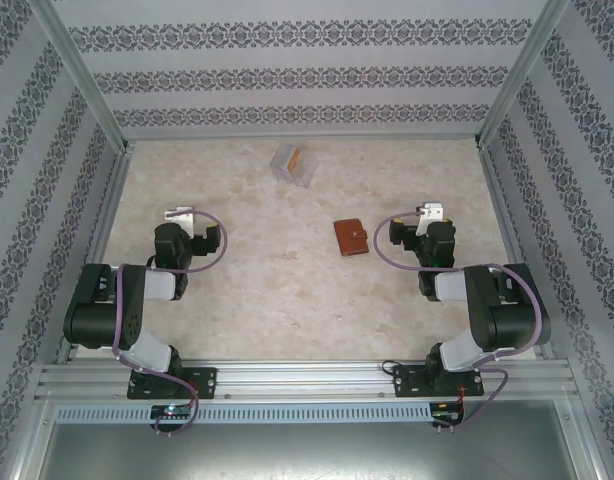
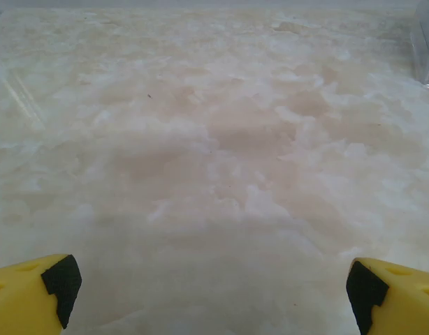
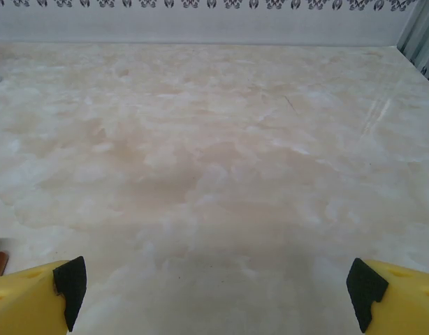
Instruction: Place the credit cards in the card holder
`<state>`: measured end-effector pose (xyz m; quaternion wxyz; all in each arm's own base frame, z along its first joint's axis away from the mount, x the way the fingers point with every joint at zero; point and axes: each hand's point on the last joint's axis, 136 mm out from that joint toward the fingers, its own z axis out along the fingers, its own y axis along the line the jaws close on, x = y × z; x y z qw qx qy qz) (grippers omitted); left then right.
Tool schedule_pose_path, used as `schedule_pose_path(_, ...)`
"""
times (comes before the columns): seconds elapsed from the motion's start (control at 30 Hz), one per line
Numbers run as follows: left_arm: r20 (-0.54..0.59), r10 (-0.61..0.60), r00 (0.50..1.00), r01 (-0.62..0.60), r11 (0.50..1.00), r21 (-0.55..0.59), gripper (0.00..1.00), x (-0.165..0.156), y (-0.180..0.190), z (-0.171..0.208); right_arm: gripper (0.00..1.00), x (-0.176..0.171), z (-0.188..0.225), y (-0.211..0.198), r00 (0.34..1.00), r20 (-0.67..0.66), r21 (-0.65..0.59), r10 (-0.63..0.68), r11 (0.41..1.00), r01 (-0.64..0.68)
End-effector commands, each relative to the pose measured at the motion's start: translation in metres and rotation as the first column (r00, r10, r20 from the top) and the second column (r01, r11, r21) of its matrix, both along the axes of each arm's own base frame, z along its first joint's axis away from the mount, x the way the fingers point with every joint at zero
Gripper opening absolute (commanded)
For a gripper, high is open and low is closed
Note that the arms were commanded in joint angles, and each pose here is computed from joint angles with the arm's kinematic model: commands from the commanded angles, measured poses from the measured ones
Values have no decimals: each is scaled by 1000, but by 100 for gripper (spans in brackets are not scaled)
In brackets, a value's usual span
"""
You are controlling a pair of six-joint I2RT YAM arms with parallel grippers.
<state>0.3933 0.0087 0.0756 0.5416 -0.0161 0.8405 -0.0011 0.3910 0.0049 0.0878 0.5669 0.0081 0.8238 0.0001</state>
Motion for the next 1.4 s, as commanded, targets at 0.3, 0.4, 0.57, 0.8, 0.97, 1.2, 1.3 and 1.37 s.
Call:
schedule_pose_path(0.3, 24, -15, 1000, 14, 1000, 21, 99, 7, -4, 7, 98, 5, 18, 4, 998, 54, -23, 12, 1000, -11)
schedule_pose_path(0.4, 26, -14, 1000, 14, 1000, 22, 99, 6, -4, 8, 98, 6, 18, 4, 999, 51, -11, 21, 1000, -20)
schedule_pose_path(0.57, 16, -3, 1000, 3, 1000, 24, 99, 8, -2, 8, 98, 7, 18, 2, 999, 49, 0, 21, 1000, -21)
schedule_pose_path(0.8, 14, 6, 1000, -6, 1000, 27, 99, 8, -1, 12, 98, 7, 18, -4, 999, 49, 4, -14, 1000, 14)
schedule_pose_path(0.97, -45, 85, 995, -87, 996, -35, 99, -6, 5, 42, 98, 0, 31, 12, 994, 86, -35, 61, 998, -58)
schedule_pose_path(1.2, 20, 161, 987, -150, 953, -265, 99, -38, -3, 113, 98, -35, 108, 34, 985, 145, -64, 89, 995, -81)
schedule_pose_path(1.3, 21, 290, 957, -252, 863, -437, 99, -41, 6, 127, 98, -39, 133, 29, 986, 167, 1, 21, 1000, -22)
schedule_pose_path(1.37, 11, 235, 972, -203, 862, -464, 99, -33, -5, 137, 98, -39, 136, 6, 976, 152, 104, -155, 985, 141)
